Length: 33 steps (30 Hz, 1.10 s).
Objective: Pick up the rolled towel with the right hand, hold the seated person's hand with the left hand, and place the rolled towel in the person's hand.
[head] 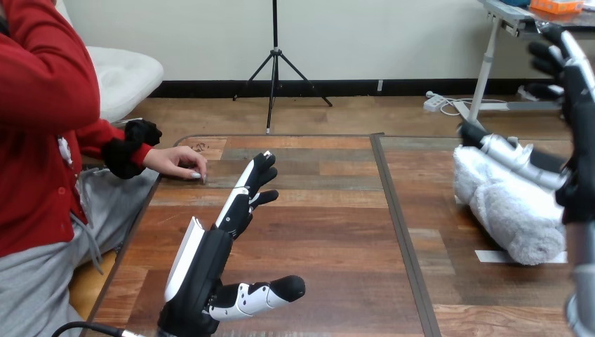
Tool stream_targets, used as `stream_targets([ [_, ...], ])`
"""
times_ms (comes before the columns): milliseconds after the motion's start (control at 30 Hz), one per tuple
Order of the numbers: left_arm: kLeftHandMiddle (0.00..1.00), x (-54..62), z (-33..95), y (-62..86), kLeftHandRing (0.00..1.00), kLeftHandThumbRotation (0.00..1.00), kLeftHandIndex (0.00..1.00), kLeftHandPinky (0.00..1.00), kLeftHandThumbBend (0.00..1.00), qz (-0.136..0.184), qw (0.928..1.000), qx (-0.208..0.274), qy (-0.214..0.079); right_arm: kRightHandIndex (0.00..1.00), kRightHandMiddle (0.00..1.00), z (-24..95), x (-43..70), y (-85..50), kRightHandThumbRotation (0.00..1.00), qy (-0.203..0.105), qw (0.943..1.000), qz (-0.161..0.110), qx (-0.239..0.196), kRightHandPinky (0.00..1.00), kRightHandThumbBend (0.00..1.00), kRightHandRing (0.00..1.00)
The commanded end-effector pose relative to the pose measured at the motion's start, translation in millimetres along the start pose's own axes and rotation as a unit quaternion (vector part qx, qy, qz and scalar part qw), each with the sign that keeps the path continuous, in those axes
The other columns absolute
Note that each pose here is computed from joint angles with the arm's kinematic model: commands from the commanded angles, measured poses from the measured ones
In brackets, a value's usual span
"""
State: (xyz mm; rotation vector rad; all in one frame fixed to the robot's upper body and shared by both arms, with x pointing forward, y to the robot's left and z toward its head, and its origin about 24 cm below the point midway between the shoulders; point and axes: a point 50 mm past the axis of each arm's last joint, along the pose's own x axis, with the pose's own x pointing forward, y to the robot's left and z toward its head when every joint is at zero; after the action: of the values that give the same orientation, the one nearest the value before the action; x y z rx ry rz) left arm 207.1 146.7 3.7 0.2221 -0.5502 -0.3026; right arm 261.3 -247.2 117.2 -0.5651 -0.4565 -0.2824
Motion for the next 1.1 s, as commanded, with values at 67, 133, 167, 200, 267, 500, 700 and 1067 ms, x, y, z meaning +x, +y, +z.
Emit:
stream_targets([
  [67, 0.96, 18.6, 7.3, 4.8, 0.94, 0.70, 0.97, 0.85, 1.00, 0.007, 0.9990, 0.008, -0.043, 0.94, 0.88, 18.4, 38.4, -18.2, 0.51, -0.024, 0.9989, -0.022, -0.035, 0.75, 1.00, 0.88],
  [133, 0.96, 18.6, 7.3, 4.7, 0.94, 0.70, 0.97, 0.85, 1.00, 0.008, 0.9990, 0.009, -0.044, 0.94, 0.88, 17.0, 43.2, -20.3, 0.51, -0.013, 0.9986, -0.019, -0.048, 0.75, 1.00, 0.88],
  [167, 0.96, 18.6, 7.3, 4.7, 0.94, 0.70, 0.97, 0.85, 1.00, 0.009, 0.9990, 0.009, -0.044, 0.94, 0.89, 16.5, 45.2, -21.2, 0.52, -0.009, 0.9983, -0.018, -0.055, 0.75, 1.00, 0.88],
  [200, 0.96, 18.6, 7.3, 4.6, 0.93, 0.70, 0.97, 0.85, 1.00, 0.009, 0.9990, 0.010, -0.044, 0.94, 0.89, 16.2, 46.7, -21.9, 0.52, -0.006, 0.9981, -0.017, -0.060, 0.74, 1.00, 0.88],
  [267, 0.96, 18.6, 7.3, 4.7, 0.93, 0.71, 0.97, 0.85, 1.00, 0.007, 0.9990, 0.011, -0.044, 0.94, 0.89, 14.6, 52.2, -23.9, 0.53, 0.003, 0.9975, -0.013, -0.069, 0.74, 1.00, 0.88],
  [500, 0.96, 18.6, 7.5, 4.2, 0.93, 0.72, 0.97, 0.84, 1.00, 0.007, 0.9989, 0.014, -0.044, 0.94, 0.90, 7.1, 69.0, -28.6, 0.55, 0.035, 0.9945, 0.004, -0.099, 0.74, 1.00, 0.88],
  [700, 0.96, 19.2, 7.6, 3.4, 0.93, 0.72, 0.97, 0.84, 1.00, 0.006, 0.9988, 0.014, -0.046, 0.95, 0.91, -0.8, 83.9, -31.4, 0.57, 0.080, 0.9891, 0.017, -0.122, 0.74, 1.00, 0.88],
  [1067, 0.96, 19.1, 7.8, 2.6, 0.93, 0.71, 0.97, 0.85, 1.00, 0.005, 0.9988, 0.011, -0.047, 0.95, 0.92, -15.4, 109.9, -33.4, 0.58, 0.149, 0.9769, 0.037, -0.149, 0.66, 1.00, 0.84],
])
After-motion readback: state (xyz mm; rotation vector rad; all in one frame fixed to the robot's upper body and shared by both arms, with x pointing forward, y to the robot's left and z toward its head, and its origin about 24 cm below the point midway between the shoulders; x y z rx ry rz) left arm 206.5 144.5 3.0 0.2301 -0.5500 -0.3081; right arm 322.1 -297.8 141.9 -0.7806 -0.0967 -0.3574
